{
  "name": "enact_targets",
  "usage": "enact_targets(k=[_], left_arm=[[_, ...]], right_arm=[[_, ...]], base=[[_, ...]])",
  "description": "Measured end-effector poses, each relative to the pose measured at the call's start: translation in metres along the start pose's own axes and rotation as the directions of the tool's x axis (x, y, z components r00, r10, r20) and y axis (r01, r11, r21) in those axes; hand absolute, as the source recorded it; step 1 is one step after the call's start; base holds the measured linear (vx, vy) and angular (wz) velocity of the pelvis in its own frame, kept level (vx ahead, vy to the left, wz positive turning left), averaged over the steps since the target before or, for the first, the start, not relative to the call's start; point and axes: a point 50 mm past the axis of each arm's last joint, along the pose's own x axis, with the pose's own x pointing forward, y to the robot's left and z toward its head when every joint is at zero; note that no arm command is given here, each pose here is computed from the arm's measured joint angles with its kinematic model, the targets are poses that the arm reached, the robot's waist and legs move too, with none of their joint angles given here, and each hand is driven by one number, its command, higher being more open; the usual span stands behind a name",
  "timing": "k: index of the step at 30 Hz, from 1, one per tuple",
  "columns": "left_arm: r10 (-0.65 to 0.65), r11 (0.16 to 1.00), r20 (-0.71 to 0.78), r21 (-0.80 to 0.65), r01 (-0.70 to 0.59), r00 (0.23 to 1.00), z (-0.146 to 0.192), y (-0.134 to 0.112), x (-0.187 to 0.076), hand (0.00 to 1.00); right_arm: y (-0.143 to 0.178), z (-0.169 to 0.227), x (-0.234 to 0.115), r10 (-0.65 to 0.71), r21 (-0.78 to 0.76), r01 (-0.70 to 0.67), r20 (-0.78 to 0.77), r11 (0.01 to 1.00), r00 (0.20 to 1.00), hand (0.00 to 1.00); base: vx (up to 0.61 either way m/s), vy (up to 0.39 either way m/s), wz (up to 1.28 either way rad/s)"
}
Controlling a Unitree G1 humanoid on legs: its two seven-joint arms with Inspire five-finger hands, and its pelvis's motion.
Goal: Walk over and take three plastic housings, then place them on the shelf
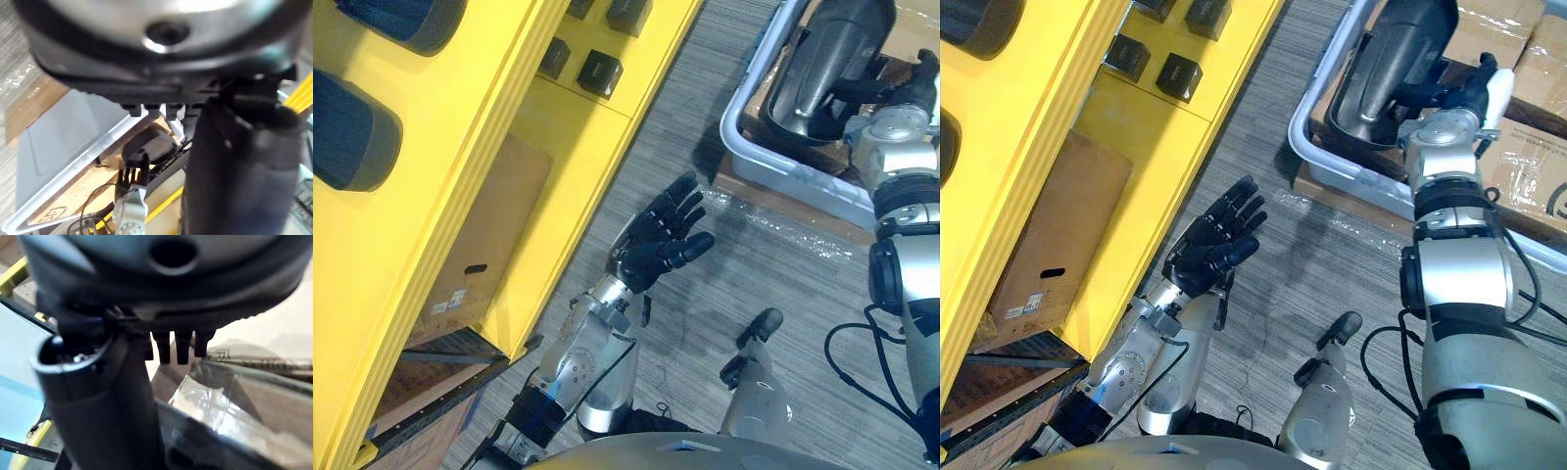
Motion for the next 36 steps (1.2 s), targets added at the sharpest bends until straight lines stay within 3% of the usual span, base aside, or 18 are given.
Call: enact_targets(k=[9,13,18,22,25,31,36], left_arm=[[0.044,0.999,-0.006,-0.013,-0.044,0.999,-0.001,0.010,-0.010,1.00],[0.108,0.994,0.014,0.008,-0.108,0.994,0.008,0.023,-0.022,1.00],[0.163,0.986,0.065,0.024,-0.165,0.984,0.022,0.029,-0.041,1.00],[0.146,0.989,0.062,0.025,-0.148,0.987,0.025,0.026,-0.042,1.00],[0.155,0.987,0.063,0.019,-0.157,0.986,0.025,0.025,-0.049,1.00],[0.149,0.985,0.004,0.086,-0.149,0.989,0.023,0.021,-0.053,1.00],[0.153,0.988,-0.181,0.062,-0.144,0.972,0.004,0.020,-0.035,1.00]], right_arm=[[-0.029,-0.028,0.010,-0.008,-0.132,-0.017,-0.193,0.991,0.981,0.00],[-0.029,-0.033,0.010,0.026,-0.039,-0.036,-0.230,0.999,0.973,0.00],[-0.015,-0.069,0.003,0.026,-0.071,-0.051,-0.306,0.996,0.952,0.00],[-0.017,-0.081,0.001,-0.045,-0.123,0.007,-0.303,0.992,0.952,0.00],[-0.016,-0.088,-0.002,-0.101,-0.175,0.057,-0.250,0.983,0.963,0.00],[-0.006,-0.054,-0.009,-0.147,-0.221,0.161,0.080,0.962,0.986,0.00],[0.032,-0.058,-0.037,-0.040,-0.290,0.127,0.287,0.948,0.957,0.00]], base=[[-0.01,-0.036,0.14],[0.01,-0.012,0.06],[0.01,-0.016,0.02],[-0.04,-0.021,0.04],[-0.05,-0.011,-0.06],[-0.05,-0.040,-0.26],[0.06,-0.057,-0.31]])
